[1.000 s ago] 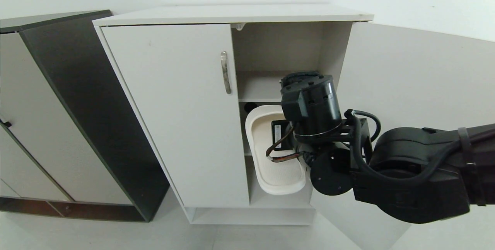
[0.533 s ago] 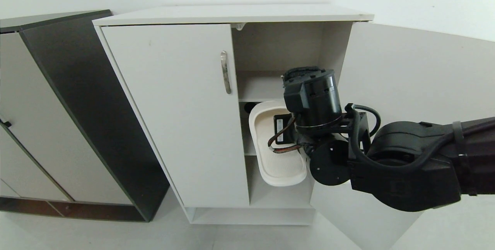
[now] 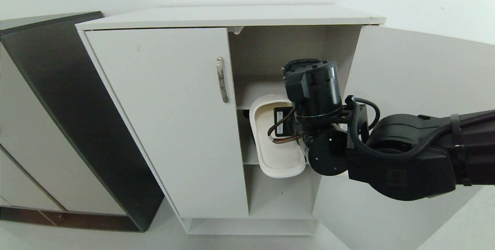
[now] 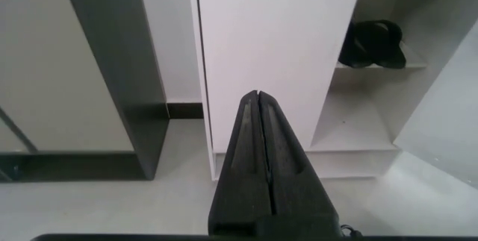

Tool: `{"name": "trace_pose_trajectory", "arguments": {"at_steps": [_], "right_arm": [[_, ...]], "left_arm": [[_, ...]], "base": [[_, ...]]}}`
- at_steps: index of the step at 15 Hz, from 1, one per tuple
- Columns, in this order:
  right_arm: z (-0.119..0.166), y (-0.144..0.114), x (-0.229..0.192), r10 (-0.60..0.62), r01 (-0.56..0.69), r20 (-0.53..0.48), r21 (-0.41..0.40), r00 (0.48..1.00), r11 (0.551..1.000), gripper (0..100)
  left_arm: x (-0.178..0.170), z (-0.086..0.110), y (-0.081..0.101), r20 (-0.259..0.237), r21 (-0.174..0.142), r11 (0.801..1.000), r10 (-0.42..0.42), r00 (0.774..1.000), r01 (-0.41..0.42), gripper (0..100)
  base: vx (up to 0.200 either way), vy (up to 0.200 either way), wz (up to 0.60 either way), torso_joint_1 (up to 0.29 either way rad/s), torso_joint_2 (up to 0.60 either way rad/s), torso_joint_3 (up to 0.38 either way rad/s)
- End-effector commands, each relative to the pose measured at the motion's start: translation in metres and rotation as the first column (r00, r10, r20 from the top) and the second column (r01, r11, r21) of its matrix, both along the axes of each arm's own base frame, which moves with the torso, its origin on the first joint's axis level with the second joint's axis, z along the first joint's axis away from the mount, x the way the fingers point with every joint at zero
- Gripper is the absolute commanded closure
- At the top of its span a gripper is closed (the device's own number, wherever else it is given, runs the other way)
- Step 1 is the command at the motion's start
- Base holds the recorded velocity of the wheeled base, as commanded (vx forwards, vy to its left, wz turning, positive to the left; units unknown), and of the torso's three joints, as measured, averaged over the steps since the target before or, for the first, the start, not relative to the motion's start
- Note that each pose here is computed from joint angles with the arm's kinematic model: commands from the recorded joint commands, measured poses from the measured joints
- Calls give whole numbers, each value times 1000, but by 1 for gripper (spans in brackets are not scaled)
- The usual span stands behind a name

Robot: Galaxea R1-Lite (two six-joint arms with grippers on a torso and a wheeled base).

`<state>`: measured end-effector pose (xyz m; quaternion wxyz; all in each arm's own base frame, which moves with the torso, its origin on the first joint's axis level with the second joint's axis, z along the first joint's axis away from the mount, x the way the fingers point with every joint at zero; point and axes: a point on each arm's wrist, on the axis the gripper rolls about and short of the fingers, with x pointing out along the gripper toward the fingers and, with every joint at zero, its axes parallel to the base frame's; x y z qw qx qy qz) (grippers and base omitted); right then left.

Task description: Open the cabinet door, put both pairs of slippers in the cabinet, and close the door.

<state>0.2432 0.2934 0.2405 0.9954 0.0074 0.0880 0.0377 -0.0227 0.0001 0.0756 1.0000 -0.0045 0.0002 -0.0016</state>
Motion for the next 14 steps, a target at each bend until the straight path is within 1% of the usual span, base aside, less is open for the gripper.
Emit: {"name": "trace_pose_trajectory", "arguments": {"at_steps": [1,5,9,12,14], "right_arm": [[0,0,1,-1,1,0,1,1000,1000,100],[-8,-2,10,-23,23,-11,-13,1000,1000,100],[-14,1,16,-29,29,-5,-4,1000,1000,100],[-20,0,15,-31,31,-18,-11,999,999,100],[-28,-1,14,-28,28,-10,-7,1000,1000,100]], "left_arm": [[0,0,0,0,0,1000,0,1000,0,100],[0,0,0,0,0,1000,0,1000,0,100],[0,0,0,0,0,1000,0,1000,0,100],[0,0,0,0,-3,1000,-1,1000,1,100],[0,0,0,0,-2,1000,-1,1000,1,100]], "base": [[200,0,0,2,2,-2],[200,0,0,2,0,2],[200,0,0,4,2,2],[0,0,0,0,0,0],[0,0,0,0,0,0]]}}
